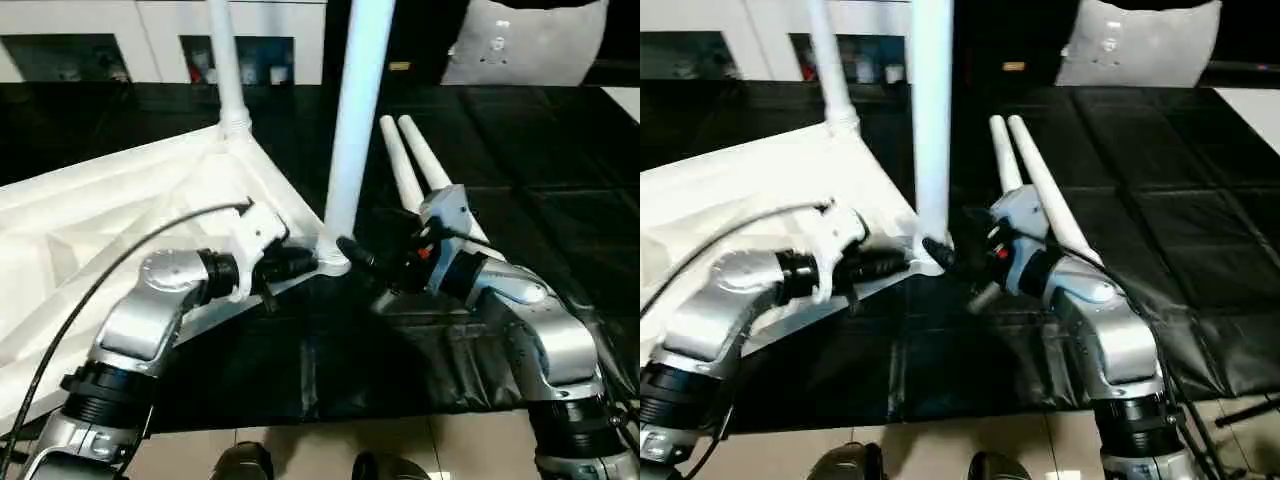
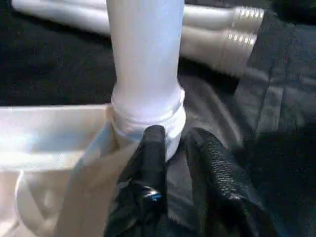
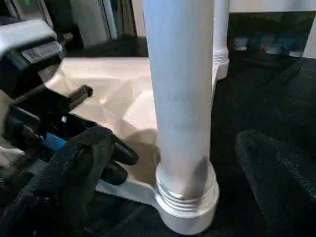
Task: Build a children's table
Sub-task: Rotate leg to tighten
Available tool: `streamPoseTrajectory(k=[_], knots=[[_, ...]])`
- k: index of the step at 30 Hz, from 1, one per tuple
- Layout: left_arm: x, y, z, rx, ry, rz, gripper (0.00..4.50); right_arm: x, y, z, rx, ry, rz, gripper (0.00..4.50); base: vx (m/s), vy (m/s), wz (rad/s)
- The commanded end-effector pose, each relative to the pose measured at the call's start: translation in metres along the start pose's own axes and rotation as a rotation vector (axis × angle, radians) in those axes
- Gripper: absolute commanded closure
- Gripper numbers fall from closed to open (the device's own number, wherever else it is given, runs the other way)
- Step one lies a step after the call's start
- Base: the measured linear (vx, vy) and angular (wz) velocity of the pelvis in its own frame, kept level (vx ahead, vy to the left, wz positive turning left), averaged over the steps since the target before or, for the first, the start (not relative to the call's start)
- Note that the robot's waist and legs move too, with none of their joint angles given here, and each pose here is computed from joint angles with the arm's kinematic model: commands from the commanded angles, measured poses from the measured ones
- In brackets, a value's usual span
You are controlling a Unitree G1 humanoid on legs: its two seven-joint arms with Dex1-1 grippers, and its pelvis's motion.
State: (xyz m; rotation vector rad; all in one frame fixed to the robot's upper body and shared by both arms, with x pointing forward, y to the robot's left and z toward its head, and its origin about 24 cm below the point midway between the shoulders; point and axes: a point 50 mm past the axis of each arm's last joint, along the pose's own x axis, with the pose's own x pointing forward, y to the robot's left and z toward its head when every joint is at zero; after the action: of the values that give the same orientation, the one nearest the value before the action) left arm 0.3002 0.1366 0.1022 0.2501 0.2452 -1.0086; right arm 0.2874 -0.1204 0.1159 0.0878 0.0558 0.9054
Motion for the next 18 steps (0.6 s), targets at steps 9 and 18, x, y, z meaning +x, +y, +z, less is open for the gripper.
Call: streamPoseTrajectory(k=[9,18], knots=[[-0.064,0.028,-0.004,-0.065,0.115,0.359,3.42,-0.002,0.025,-0.004,0.050,0.031,0.138,0.00,0.000,0.000,0.00],[-0.079,0.025,-0.014,-0.044,0.243,0.499,4.13,0.009,0.043,-0.022,0.026,0.124,0.130,0.00,0.000,0.000,0.00]])
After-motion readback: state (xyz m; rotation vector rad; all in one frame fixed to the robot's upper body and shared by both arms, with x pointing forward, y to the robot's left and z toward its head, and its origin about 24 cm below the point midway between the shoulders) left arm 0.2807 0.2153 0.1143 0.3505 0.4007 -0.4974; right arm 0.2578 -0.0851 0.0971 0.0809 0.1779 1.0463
